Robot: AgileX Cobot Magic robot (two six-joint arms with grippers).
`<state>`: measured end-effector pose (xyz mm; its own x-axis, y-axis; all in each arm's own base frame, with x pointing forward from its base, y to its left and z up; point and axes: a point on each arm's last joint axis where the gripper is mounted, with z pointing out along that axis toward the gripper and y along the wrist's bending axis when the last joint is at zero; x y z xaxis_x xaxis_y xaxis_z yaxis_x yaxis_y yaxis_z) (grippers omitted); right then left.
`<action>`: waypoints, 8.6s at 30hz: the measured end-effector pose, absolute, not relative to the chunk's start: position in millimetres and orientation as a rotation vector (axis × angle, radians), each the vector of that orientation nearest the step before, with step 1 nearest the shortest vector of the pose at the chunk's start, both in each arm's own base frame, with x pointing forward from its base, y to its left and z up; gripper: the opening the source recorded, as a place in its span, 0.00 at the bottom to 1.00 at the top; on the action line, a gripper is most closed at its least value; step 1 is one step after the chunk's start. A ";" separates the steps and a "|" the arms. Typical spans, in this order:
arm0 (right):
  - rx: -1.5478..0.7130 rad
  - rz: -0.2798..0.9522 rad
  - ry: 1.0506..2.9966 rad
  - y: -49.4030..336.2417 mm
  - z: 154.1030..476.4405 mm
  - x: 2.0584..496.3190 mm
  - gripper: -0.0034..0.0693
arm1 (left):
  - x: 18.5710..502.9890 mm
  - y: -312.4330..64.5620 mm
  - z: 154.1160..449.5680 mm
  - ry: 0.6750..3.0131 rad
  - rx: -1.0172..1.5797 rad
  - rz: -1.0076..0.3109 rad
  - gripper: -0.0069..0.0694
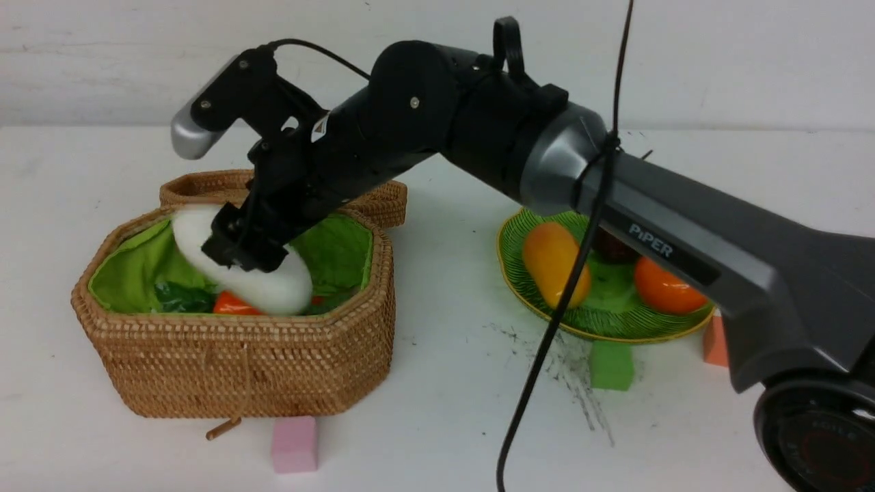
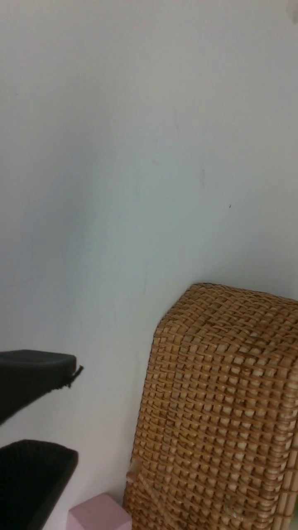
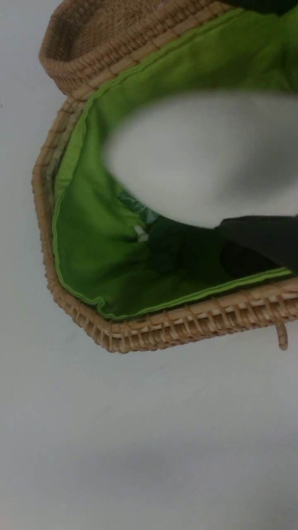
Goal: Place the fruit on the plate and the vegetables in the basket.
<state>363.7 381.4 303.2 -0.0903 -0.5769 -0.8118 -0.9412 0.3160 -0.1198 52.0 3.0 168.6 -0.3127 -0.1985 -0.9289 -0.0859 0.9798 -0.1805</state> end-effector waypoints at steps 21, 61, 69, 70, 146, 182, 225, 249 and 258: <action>-1.275 0.570 1.826 283.9 395.3 350.7 0.86 | 52.0 3.0 168.6 1.891 -0.206 -0.113 0.40; -1.625 0.212 2.573 111.9 169.0 220.8 0.61 | 52.0 3.0 168.6 1.891 -0.206 -0.113 0.40; -1.649 0.207 2.590 112.2 163.6 223.3 0.49 | 52.0 3.0 168.6 1.891 -0.206 -0.113 0.40; -1.659 0.205 2.589 112.9 165.5 225.4 0.49 | 52.0 3.0 168.6 1.891 -0.206 -0.113 0.40; -0.192 0.345 2.626 141.3 239.3 451.2 0.86 | 52.0 3.0 168.6 1.891 -0.206 -0.113 0.40; -0.340 0.204 2.238 53.7 444.5 217.7 0.04 | 52.0 3.0 168.6 1.891 -0.206 -0.113 0.40; -0.017 -0.070 1.916 -3.2 320.9 10.3 0.06 | 52.0 3.0 168.6 1.891 -0.206 -0.113 0.40; 0.049 -0.079 1.920 -4.9 173.6 49.6 0.09 | 52.0 3.0 168.1 1.893 -0.206 -0.113 0.40; 0.049 -0.073 1.879 -4.6 174.5 51.3 0.10 | 52.0 3.0 168.1 1.893 -0.206 -0.113 0.40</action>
<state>51.3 -4.6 174.5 -0.3040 -0.0031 -0.9527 0.0712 0.9971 -0.0260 52.0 3.0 168.1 -0.3149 -0.1984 -0.9282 -0.0864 0.9798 -0.1802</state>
